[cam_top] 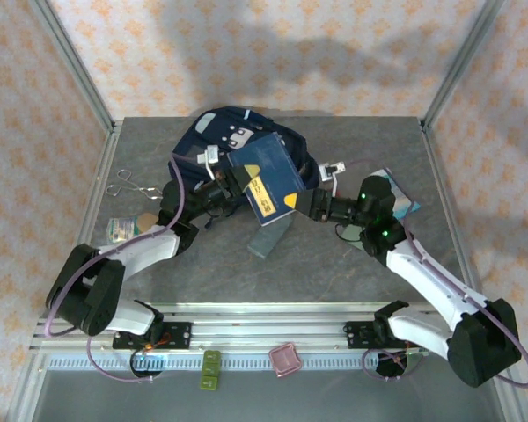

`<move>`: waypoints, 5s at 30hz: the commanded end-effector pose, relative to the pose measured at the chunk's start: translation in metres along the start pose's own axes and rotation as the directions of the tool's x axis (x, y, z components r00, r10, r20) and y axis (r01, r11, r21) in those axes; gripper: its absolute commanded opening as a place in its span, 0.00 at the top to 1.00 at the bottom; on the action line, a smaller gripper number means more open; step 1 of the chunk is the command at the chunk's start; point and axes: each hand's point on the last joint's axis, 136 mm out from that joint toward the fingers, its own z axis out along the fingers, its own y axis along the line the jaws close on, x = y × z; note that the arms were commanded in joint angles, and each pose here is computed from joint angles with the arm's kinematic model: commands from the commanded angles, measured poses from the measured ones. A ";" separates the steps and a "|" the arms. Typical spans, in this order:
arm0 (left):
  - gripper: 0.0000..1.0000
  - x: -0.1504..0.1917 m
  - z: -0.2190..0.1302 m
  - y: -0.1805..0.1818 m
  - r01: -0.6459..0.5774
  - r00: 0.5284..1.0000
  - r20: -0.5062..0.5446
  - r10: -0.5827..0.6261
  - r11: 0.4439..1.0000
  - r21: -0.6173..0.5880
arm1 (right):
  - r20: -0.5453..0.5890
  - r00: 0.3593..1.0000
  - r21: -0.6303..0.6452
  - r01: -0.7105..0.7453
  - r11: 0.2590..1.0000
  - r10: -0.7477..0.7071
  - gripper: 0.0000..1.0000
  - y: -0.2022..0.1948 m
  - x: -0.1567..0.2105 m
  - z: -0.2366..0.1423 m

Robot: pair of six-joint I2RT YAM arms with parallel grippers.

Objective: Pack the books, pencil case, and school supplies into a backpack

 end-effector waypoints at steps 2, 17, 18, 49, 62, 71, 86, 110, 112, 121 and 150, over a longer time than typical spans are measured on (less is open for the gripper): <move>1.00 -0.022 -0.005 -0.046 -0.014 0.984 0.177 -0.022 0.981 0.196 | 0.248 0.969 -0.085 0.010 0.996 0.012 0.37 0.023 -0.029 -0.010; 1.00 0.006 0.018 -0.038 -0.011 0.985 0.173 -0.017 0.987 0.158 | 0.377 0.923 -0.085 -0.054 0.995 0.083 0.76 0.012 -0.048 -0.008; 1.00 0.005 0.018 -0.035 -0.008 0.983 0.181 -0.018 0.990 0.144 | 0.365 0.928 -0.084 -0.056 0.995 0.083 0.74 0.012 -0.046 -0.006; 0.34 -0.012 0.055 0.174 -0.570 0.821 -0.482 0.305 0.403 -0.716 | 0.600 0.778 0.489 -0.171 0.855 -0.188 1.00 -0.039 -0.078 -0.126; 0.33 -0.022 0.080 0.259 -0.764 0.608 -0.752 0.252 -0.068 -0.641 | 0.601 0.780 0.503 -0.199 0.841 -0.175 1.00 -0.046 -0.073 -0.130; 0.85 -0.026 0.066 0.286 -0.773 0.542 -0.808 0.232 -0.239 -0.587 | 0.597 0.790 0.483 -0.212 0.850 -0.142 1.00 -0.054 -0.067 -0.125; 1.00 -0.065 0.085 0.181 -0.760 0.521 -0.741 0.425 -0.165 -0.629 | 0.588 0.798 0.522 -0.248 0.816 -0.133 1.00 -0.077 -0.062 -0.124; 1.00 -0.118 0.054 0.014 -0.690 0.457 -0.547 0.701 -0.109 -0.715 | 0.177 0.977 0.260 -0.165 0.951 0.121 1.00 -0.114 -0.090 0.061; 1.00 -0.118 0.054 0.014 -0.691 0.461 -0.543 0.702 -0.101 -0.716 | 0.166 0.975 0.257 -0.188 0.948 0.148 1.00 -0.130 -0.097 0.080; 1.00 -0.114 0.056 0.012 -0.697 0.475 -0.526 0.706 -0.064 -0.714 | 0.171 0.942 0.278 -0.327 0.903 0.289 1.00 -0.225 -0.121 0.146; 1.00 -0.099 0.057 0.038 -0.674 0.555 -0.491 0.671 0.016 -0.739 | 0.138 0.894 0.539 -0.428 0.725 0.425 0.87 -0.303 -0.107 0.191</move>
